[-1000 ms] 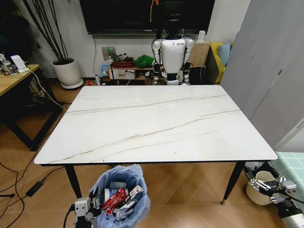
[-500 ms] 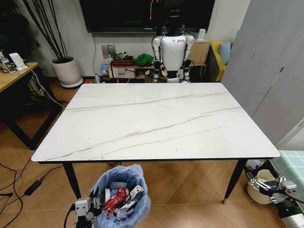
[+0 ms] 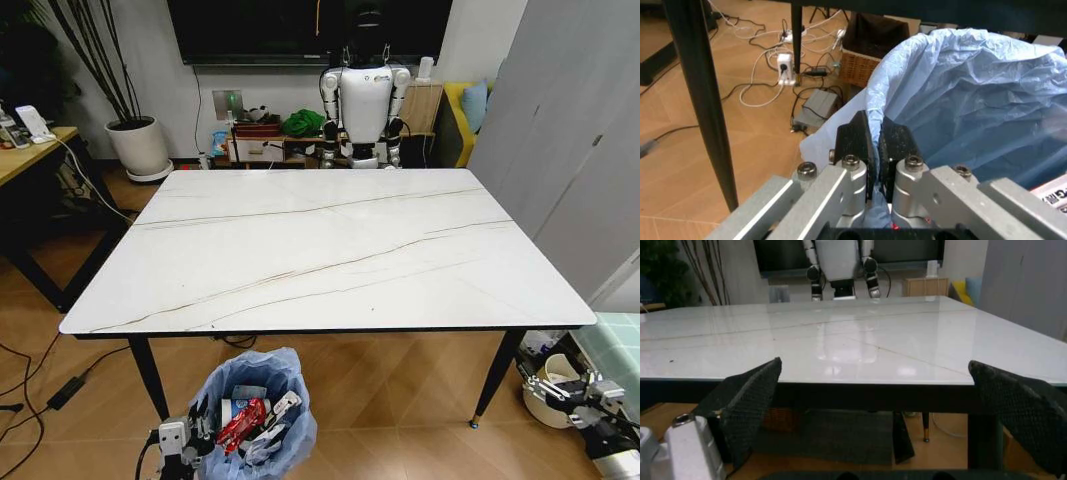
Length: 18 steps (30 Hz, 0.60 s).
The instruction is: Pick up the trash bin and place the trash from the table into it.
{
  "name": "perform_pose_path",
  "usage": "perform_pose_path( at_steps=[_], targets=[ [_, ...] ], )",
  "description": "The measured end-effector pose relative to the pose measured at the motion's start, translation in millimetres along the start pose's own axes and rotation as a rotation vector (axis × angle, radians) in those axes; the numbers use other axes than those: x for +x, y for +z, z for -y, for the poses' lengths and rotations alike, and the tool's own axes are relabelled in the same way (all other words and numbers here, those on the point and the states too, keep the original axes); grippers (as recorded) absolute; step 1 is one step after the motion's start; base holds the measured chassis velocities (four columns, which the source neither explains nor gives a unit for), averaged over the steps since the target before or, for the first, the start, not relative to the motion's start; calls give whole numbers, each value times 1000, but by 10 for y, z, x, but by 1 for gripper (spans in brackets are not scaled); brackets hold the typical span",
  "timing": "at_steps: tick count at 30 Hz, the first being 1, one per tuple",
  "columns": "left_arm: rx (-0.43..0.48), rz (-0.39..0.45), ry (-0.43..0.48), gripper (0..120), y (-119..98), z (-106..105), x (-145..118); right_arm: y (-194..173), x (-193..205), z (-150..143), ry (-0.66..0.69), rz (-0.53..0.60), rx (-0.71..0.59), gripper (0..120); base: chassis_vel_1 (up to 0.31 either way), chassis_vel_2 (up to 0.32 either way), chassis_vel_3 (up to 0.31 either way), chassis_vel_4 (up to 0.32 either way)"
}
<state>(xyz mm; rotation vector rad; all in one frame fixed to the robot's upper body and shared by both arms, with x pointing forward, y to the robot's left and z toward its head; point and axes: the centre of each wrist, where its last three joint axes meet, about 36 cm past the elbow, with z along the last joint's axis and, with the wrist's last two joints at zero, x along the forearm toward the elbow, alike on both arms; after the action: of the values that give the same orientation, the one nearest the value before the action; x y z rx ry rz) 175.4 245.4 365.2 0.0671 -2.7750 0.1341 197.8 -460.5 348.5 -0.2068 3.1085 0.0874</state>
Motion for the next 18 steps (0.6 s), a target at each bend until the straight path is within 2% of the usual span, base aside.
perform_pose_path(
  at_steps=[18],
  targets=[
    [11, -10, 1, 0, 26, 27, -5, 0, 0, 0, 0, 0, 0, 100, 0, 0, 0, 0]
  ],
)
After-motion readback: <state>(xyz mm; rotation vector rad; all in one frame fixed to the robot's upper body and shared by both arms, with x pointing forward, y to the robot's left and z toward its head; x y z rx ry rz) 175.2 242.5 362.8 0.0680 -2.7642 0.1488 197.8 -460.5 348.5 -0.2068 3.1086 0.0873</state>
